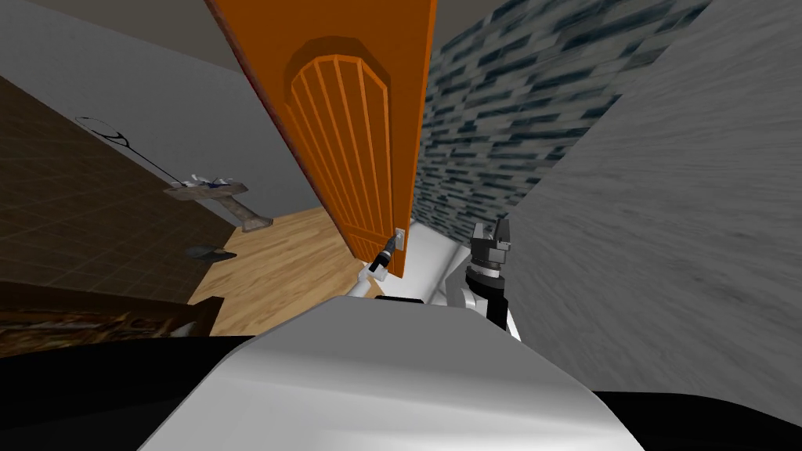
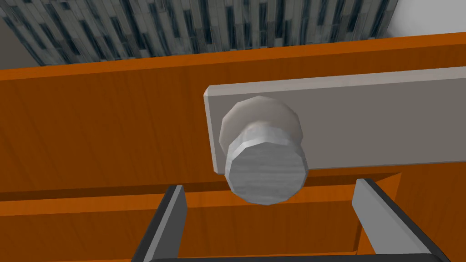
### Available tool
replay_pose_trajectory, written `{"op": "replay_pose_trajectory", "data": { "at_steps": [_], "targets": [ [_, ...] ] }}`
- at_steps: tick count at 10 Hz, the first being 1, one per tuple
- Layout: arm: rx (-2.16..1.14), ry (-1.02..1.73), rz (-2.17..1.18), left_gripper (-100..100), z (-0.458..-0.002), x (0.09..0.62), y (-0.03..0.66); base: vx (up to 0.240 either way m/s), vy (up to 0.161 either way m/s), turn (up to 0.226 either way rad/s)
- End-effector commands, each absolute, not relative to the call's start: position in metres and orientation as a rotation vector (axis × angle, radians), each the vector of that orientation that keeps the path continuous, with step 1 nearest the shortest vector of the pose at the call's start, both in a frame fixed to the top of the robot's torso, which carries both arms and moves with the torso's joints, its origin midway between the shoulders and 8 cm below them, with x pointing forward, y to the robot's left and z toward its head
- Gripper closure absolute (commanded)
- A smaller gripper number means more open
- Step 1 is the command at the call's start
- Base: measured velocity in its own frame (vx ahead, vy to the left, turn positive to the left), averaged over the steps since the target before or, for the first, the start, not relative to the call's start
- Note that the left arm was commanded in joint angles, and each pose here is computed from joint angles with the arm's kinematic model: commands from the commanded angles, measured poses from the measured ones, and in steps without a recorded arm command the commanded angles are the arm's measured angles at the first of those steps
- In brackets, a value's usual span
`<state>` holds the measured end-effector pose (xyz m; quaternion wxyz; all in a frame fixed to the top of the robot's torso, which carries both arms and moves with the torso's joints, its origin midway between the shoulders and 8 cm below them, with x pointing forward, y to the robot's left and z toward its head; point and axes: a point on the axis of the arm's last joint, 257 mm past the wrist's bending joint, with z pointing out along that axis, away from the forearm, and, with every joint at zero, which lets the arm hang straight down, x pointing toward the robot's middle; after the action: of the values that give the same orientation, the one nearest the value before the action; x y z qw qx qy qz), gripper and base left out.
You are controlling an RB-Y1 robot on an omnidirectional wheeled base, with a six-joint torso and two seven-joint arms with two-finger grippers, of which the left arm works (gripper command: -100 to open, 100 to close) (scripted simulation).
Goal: Push the door open
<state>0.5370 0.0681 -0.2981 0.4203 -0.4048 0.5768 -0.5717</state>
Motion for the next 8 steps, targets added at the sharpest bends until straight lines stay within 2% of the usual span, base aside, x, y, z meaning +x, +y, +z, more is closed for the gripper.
{"op": "replay_pose_trajectory", "data": {
  "at_steps": [1, 3, 4, 8],
  "targets": [
    [-1.015, 1.438, -1.434, -100, -0.2970, 0.5378, 0.0679, 0.214, -0.078, -0.025],
    [-1.017, 1.436, -1.436, -100, -0.2969, 0.5380, 0.0671, 0.139, -0.042, -0.014],
    [-1.017, 1.436, -1.436, 100, -0.2969, 0.5380, 0.0671, -0.009, 0.002, 0.008],
    [-1.017, 1.436, -1.436, 100, -0.2969, 0.5380, 0.0671, -0.022, 0.007, -0.002]
  ]
}}
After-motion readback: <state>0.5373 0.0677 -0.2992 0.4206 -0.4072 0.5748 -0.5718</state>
